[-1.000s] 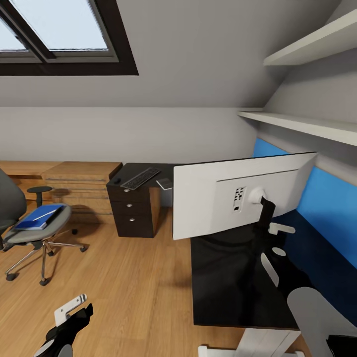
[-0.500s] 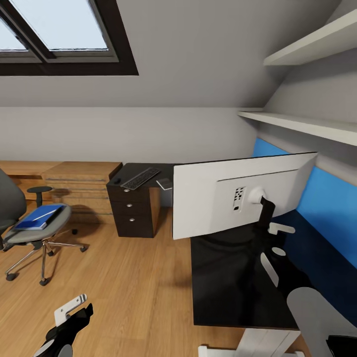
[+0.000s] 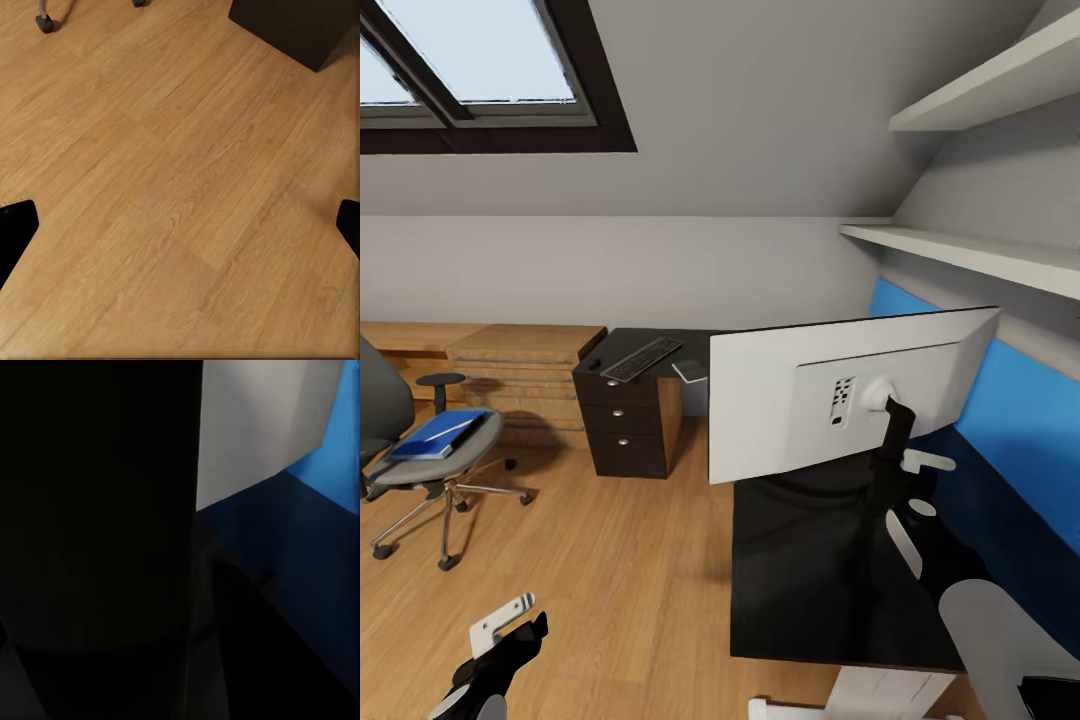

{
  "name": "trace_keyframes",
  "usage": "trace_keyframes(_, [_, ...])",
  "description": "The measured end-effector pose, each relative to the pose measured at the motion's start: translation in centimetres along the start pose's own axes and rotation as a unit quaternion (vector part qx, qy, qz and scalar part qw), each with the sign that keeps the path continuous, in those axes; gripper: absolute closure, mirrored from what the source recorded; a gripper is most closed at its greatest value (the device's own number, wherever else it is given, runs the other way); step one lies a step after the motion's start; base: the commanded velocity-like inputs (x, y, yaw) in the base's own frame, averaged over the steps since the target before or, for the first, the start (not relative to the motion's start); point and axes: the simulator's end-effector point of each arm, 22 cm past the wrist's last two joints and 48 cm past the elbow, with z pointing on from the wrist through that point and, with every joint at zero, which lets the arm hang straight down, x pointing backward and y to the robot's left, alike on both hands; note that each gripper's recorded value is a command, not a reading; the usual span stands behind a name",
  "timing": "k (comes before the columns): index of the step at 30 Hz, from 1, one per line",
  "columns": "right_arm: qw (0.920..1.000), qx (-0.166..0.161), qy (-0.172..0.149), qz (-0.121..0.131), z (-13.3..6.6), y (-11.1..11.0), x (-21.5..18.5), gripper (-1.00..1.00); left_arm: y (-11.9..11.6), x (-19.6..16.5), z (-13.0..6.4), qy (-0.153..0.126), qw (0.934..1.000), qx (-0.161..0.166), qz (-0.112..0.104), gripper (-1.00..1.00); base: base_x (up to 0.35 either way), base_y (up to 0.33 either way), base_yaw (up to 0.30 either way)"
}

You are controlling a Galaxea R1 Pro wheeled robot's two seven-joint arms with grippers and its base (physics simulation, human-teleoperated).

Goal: In the bedroom, organize the workspace by keeping the computer under the desk, ensuring the monitor is on the desk, placing the keyboard on the desk next to the monitor, placing the mouse on the desk next to the keyboard, moving the folder from the swivel chair onto the desk next to the mouse, stacking the notebook on top of the folder with the pen on top of the notebook, and positioning the swivel chair next to the desk.

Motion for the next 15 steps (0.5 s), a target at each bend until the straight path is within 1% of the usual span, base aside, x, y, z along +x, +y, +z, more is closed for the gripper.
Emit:
trace_keyframes(10, [1.0, 0.0, 0.0, -0.001, 0.0, -0.06, 0.02, 1.0, 0.0, 0.0, 0.0, 0.0, 1.0, 0.0, 0.0, -1.0, 0.0, -0.087, 0.002])
trace_keyframes(15, [1.0, 0.0, 0.0, 0.0, 0.0, -0.04, 0.02, 1.0, 0.0, -0.01, 0.0, 0.0, 1.0, 0.0, 0.0, -1.0, 0.0, -0.033, 0.0])
